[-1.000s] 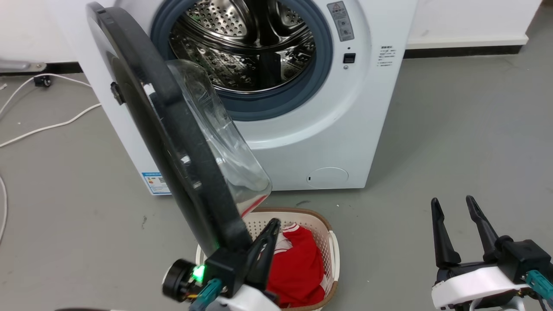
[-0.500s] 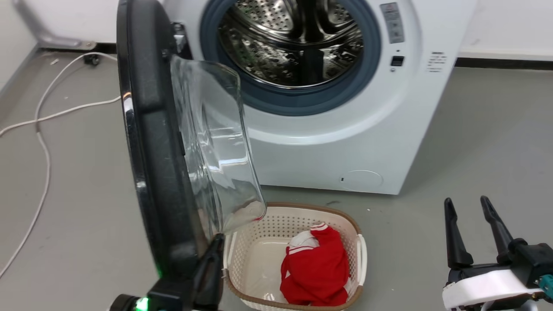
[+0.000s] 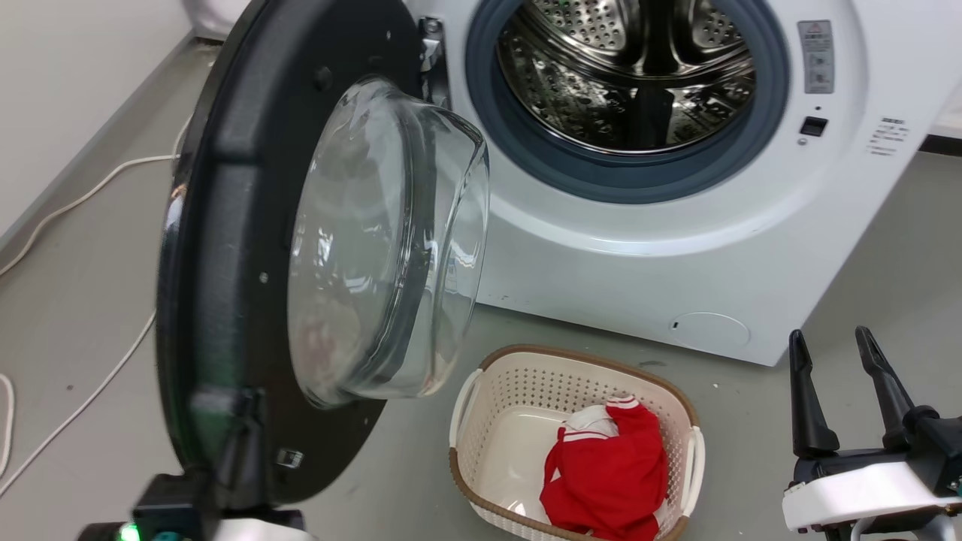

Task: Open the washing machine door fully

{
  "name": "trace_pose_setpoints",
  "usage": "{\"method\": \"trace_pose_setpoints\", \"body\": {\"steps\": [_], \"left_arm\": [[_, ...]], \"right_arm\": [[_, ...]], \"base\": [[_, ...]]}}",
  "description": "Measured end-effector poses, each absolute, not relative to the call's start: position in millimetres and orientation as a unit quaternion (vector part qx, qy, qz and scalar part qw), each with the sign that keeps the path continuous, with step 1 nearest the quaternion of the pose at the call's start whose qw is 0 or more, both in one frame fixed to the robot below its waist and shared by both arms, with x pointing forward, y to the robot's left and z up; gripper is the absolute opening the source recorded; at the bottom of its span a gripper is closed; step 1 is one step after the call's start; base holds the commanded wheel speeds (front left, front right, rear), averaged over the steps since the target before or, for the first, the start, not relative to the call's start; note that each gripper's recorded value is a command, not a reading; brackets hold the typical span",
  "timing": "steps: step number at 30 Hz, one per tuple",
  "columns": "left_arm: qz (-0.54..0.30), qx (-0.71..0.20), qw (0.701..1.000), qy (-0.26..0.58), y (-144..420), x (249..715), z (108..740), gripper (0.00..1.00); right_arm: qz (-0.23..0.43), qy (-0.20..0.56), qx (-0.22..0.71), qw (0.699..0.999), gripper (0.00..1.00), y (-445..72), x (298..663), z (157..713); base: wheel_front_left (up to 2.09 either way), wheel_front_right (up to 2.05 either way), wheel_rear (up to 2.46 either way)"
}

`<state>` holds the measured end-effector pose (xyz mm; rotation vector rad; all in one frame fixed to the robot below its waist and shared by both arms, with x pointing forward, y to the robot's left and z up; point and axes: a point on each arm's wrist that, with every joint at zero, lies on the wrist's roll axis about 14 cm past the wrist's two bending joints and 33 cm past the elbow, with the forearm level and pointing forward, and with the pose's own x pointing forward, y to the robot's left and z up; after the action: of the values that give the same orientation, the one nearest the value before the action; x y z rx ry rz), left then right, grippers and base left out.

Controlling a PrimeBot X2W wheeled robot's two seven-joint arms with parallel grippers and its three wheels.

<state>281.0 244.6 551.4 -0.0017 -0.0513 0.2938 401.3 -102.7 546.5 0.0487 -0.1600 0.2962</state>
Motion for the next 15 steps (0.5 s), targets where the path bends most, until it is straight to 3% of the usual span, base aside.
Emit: {"method": "trace_pose_setpoints", "body": {"steps": [15], "left_arm": [[0.263,0.017,0.962,-0.068,346.6,282.5,562.6,0.00]], "right_arm": [[0.174,-0.064,0.022,0.982,1.00,-82.7,414.8,540.8]], "base": [[0.00,0.00,0.00]]}}
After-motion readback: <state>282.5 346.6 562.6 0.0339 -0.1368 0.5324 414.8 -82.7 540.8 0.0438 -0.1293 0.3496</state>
